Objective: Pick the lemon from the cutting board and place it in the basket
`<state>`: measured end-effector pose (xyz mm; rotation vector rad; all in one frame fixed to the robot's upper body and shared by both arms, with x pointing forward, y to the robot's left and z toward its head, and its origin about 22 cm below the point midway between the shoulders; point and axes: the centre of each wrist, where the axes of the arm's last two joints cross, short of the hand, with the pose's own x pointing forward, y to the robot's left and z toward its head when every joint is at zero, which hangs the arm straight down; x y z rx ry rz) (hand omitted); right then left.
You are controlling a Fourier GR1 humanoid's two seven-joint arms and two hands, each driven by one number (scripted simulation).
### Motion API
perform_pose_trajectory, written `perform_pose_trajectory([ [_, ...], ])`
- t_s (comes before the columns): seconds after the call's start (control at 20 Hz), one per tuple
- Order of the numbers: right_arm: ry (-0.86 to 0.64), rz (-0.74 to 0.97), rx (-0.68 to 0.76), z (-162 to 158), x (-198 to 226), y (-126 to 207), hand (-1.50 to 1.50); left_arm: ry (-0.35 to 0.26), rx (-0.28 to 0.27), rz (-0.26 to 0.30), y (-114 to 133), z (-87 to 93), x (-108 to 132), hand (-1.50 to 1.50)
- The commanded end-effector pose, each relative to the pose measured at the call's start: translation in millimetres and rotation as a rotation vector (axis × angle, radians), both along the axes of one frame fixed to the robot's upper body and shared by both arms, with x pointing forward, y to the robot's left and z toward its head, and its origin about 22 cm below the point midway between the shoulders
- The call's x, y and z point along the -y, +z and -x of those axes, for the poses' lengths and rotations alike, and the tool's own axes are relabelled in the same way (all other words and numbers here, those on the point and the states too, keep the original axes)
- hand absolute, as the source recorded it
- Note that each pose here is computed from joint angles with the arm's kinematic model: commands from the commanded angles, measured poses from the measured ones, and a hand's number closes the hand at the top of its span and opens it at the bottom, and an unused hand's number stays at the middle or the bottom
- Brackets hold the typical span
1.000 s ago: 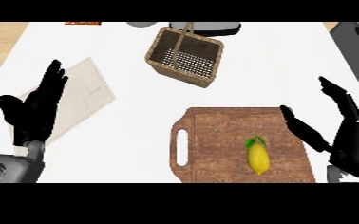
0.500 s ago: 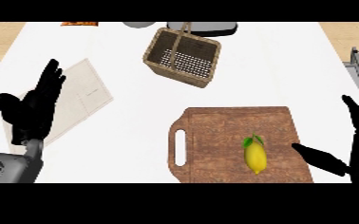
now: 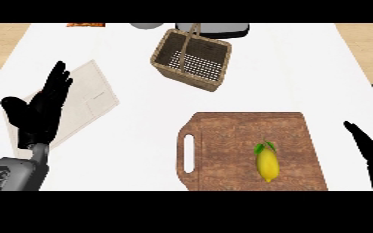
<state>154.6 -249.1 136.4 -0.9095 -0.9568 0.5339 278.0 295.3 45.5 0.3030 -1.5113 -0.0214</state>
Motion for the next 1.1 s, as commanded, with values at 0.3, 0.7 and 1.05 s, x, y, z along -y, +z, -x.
perform_pose_trajectory([
  [0.3, -0.079, -0.046, 0.016, 8, -26, 26, -1.50, -0.018, -0.007, 0.009, -15, -6.3, -8, 0.00],
  [0.7, -0.058, -0.079, 0.036, -5, -27, -21, -1.50, -0.013, -0.006, 0.020, -12, 2.1, -5, 0.00],
  [1.05, -0.040, -0.070, 0.131, -3, -54, -50, -1.50, -0.019, -0.003, 0.005, 14, -29.0, 13, 0.00],
])
